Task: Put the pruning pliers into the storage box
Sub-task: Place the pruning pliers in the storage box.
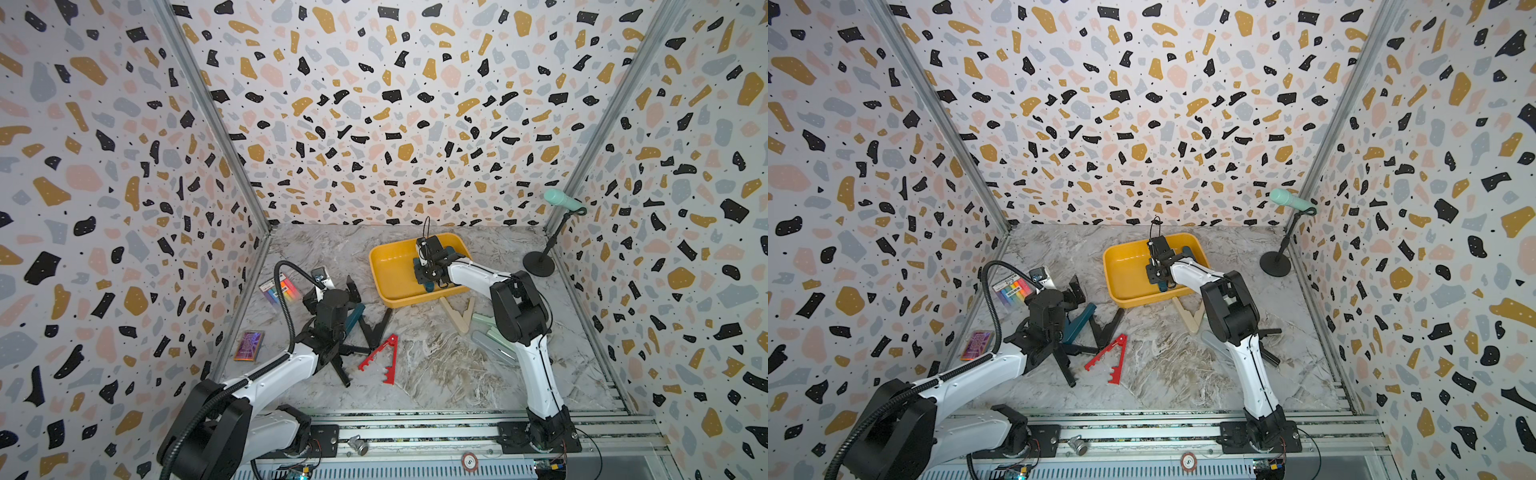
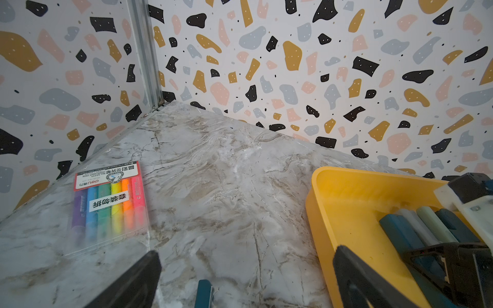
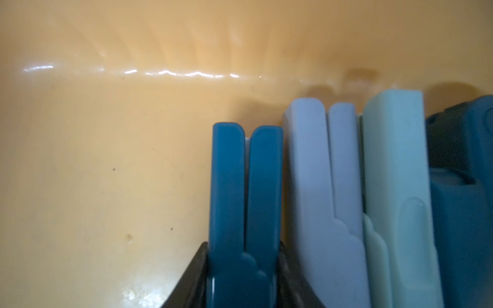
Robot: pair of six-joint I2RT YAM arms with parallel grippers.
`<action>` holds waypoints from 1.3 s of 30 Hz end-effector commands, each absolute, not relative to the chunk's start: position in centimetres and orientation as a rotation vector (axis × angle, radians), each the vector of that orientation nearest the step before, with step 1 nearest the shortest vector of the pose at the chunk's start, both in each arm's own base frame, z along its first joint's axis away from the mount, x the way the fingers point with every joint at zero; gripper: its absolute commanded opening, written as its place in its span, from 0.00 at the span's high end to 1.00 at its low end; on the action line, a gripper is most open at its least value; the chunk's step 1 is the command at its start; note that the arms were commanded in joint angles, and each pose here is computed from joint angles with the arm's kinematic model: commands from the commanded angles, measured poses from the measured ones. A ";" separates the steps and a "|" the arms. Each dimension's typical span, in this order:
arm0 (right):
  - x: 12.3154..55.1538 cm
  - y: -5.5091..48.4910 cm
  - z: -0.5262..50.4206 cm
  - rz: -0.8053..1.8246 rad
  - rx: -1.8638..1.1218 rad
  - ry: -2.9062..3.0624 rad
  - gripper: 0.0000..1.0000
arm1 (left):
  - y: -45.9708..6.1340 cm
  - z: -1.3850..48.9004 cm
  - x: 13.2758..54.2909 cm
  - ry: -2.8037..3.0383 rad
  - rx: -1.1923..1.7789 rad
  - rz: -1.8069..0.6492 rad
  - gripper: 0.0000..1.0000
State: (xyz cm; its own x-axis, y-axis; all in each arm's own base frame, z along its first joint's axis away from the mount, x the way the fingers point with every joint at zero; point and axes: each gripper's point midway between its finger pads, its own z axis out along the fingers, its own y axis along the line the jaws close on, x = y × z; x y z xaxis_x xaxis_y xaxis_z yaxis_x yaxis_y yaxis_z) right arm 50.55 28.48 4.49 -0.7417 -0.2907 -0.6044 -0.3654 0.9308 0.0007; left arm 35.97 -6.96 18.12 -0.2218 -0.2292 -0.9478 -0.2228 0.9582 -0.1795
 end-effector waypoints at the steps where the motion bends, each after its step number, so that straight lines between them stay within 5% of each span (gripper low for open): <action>1: 51.5 27.9 7.4 0.130 -0.457 2.415 0.54 | -7.2 20.2 36.4 1.753 -0.351 -0.028 0.01; 23: 51.1 27.6 13.5 0.139 -0.429 2.303 0.48 | -7.2 20.4 36.4 1.751 -0.346 -0.030 0.01; 34: 48.4 23.0 19.0 0.121 -0.331 2.199 0.35 | -7.6 20.5 36.3 1.747 -0.337 -0.042 0.01; 39: 45.4 19.6 17.8 0.187 -0.311 2.244 0.28 | -7.7 20.7 36.2 1.741 -0.334 -0.038 0.01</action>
State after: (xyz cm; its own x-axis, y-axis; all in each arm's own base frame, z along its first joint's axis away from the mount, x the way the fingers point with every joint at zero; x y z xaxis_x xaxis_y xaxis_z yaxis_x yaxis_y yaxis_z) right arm 46.64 21.29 17.54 -0.6059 -0.1840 -0.7739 -0.2892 0.9573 -0.0011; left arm 35.84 -7.62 18.14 -0.2258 -0.2220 -0.9485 -0.2042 0.9628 -0.1767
